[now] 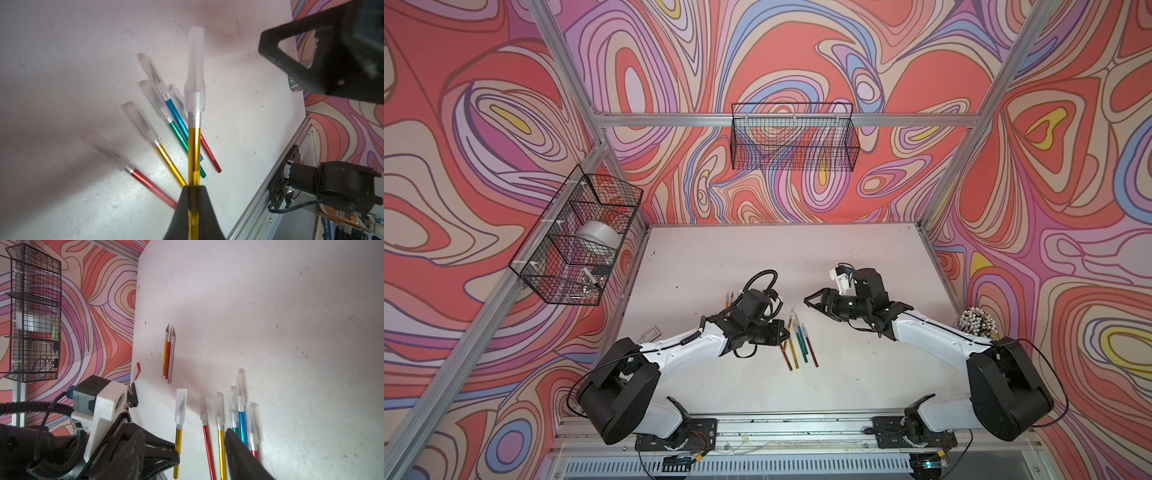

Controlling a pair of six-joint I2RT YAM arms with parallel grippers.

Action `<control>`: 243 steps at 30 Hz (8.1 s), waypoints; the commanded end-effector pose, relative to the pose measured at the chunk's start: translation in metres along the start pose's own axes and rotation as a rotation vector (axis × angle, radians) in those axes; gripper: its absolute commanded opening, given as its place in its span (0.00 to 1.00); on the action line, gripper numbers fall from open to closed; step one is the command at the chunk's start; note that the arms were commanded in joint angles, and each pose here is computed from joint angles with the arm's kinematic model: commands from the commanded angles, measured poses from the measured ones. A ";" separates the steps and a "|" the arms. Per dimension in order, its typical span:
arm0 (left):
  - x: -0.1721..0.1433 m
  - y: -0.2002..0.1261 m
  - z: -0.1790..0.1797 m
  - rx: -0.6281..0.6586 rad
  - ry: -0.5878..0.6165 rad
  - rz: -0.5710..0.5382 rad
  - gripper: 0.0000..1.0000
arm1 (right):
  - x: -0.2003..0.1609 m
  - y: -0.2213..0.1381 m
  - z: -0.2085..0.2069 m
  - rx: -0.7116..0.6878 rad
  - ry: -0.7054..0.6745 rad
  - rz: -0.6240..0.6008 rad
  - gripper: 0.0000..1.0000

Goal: Remove protective caps from carving knives
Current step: Remove the protective sleeve from the carving knife, then place the protective sleeve at the center of the board.

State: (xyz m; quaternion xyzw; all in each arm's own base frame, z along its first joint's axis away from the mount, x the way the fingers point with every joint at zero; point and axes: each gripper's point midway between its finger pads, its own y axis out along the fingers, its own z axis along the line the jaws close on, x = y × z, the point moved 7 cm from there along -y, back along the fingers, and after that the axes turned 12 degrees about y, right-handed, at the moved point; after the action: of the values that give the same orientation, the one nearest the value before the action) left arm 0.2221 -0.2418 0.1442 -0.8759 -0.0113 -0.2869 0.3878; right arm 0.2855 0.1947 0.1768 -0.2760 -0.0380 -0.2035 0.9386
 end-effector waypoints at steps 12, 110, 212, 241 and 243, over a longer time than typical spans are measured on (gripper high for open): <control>0.007 0.006 -0.012 -0.062 0.004 -0.044 0.09 | 0.002 0.026 0.014 -0.090 -0.008 -0.050 0.43; -0.002 0.010 -0.018 -0.100 0.046 -0.005 0.04 | 0.008 0.027 0.027 -0.083 -0.008 -0.105 0.11; -0.004 0.010 -0.030 -0.024 0.103 -0.010 0.02 | 0.084 -0.016 -0.115 -1.003 -0.128 -0.011 0.10; -0.008 0.012 -0.025 -0.020 0.090 -0.008 0.01 | 0.093 -0.009 -0.124 -0.998 -0.115 -0.024 0.21; -0.009 0.012 -0.026 -0.020 0.091 -0.008 0.01 | 0.094 -0.010 -0.122 -0.994 -0.117 -0.028 0.21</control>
State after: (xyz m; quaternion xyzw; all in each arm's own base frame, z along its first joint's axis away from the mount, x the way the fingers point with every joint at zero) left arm 0.2066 -0.2682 0.1464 -0.8684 0.0063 -0.3251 0.3743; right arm 0.3570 0.0889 0.0930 -0.7009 0.0122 -0.1863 0.6884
